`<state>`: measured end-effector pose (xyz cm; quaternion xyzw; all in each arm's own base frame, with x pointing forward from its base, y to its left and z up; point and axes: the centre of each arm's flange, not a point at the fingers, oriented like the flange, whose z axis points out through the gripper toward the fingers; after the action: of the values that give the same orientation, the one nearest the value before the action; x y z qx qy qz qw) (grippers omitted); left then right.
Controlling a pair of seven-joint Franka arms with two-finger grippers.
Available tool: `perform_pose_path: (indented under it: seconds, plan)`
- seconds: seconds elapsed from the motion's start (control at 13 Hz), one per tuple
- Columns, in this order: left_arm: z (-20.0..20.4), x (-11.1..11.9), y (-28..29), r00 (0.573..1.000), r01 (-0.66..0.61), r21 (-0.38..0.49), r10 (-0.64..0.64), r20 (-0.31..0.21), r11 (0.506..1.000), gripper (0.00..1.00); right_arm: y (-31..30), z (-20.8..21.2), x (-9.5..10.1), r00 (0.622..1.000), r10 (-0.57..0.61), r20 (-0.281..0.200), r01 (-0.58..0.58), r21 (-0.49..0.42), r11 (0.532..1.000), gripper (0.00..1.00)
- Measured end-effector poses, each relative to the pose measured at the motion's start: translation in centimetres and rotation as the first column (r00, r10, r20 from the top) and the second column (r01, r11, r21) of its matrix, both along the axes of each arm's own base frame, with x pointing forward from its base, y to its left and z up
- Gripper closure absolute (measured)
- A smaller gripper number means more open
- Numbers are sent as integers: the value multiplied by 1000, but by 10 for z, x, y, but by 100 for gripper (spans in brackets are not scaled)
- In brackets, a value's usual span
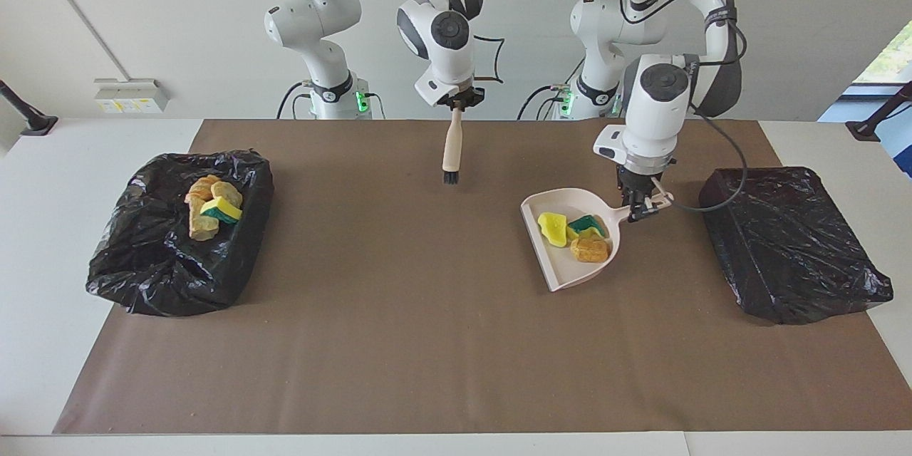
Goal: Sweep and dump trash in bin
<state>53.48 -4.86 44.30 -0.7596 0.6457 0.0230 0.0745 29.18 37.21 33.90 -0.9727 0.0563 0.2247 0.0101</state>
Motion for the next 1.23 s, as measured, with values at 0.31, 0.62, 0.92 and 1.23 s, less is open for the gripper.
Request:
perform_pose_path:
  seconds: [0.31,0.62,0.92,1.23]
  plan:
    - [56,1,132,993,-114,-19,114,21,993,68,-1,-13,-3,1000,24,-10,-24,0,1000,74]
    - [84,-15,233,976,-208,-10,208,62,978,68,-4,-16,-6,999,39,-15,-39,0,999,74]
    - [107,-29,313,963,-252,17,249,104,968,68,-4,-13,-1,995,94,31,-94,-5,996,45]
    - [111,-22,344,972,-211,193,184,148,958,68,-16,13,38,983,131,129,-135,20,991,3]
